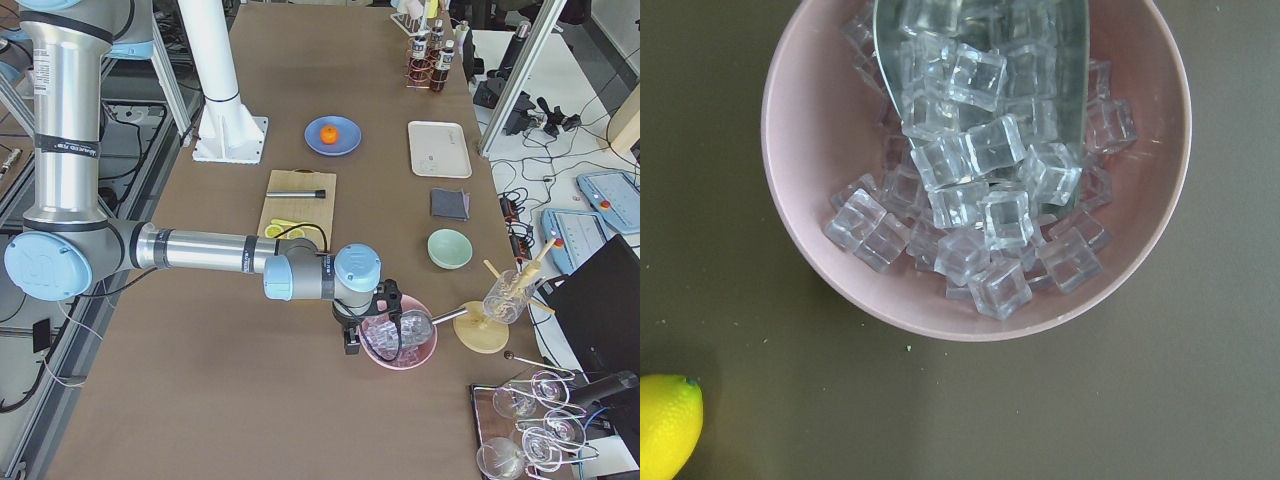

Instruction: Pick orange to plate

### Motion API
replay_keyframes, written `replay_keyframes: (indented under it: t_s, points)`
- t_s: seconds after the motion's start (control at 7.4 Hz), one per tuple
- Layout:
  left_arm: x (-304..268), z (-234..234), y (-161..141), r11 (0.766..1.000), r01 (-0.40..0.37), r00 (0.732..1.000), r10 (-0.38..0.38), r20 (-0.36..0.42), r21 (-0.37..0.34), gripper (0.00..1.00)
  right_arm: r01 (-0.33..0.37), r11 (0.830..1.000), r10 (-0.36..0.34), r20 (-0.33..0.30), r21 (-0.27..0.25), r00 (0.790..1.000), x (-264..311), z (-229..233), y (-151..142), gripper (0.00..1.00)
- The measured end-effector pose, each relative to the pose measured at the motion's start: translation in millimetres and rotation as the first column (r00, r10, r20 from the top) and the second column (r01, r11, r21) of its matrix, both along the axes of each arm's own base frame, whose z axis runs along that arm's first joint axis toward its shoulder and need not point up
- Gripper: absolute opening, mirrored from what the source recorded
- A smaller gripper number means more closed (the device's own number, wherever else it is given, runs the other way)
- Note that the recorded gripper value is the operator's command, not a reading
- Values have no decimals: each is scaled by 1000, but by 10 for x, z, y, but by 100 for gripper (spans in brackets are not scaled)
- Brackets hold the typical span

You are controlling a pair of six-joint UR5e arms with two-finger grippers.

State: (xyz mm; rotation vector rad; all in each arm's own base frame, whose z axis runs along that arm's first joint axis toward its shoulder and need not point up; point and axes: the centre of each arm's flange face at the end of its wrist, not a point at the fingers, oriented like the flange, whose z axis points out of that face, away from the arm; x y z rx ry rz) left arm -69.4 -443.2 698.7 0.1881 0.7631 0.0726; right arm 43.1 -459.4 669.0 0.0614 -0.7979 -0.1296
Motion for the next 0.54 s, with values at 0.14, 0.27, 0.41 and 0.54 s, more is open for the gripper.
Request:
replay_keyframes:
  t_s: [0.14, 0.27, 0.41, 0.54]
  points:
    - [-5, -2, 3, 1000, 1, 1000, -1, 1, 4, 97, 0, 1000, 0, 0, -2, 1000, -2, 16, -7, 100]
    - [-8, -11, 5, 1000, 2, 1000, -2, 0, 7, 98, 0, 1000, 0, 0, -3, 1000, -3, 27, -17, 100]
    - [-8, -20, 5, 1000, 2, 1000, -2, -1, 9, 97, 0, 1000, 0, -1, -6, 1000, -3, 45, -20, 100]
    - [-7, -21, 6, 1000, 1, 1000, -1, -2, 10, 97, 2, 1000, -2, -1, -9, 1000, -9, 62, -25, 100]
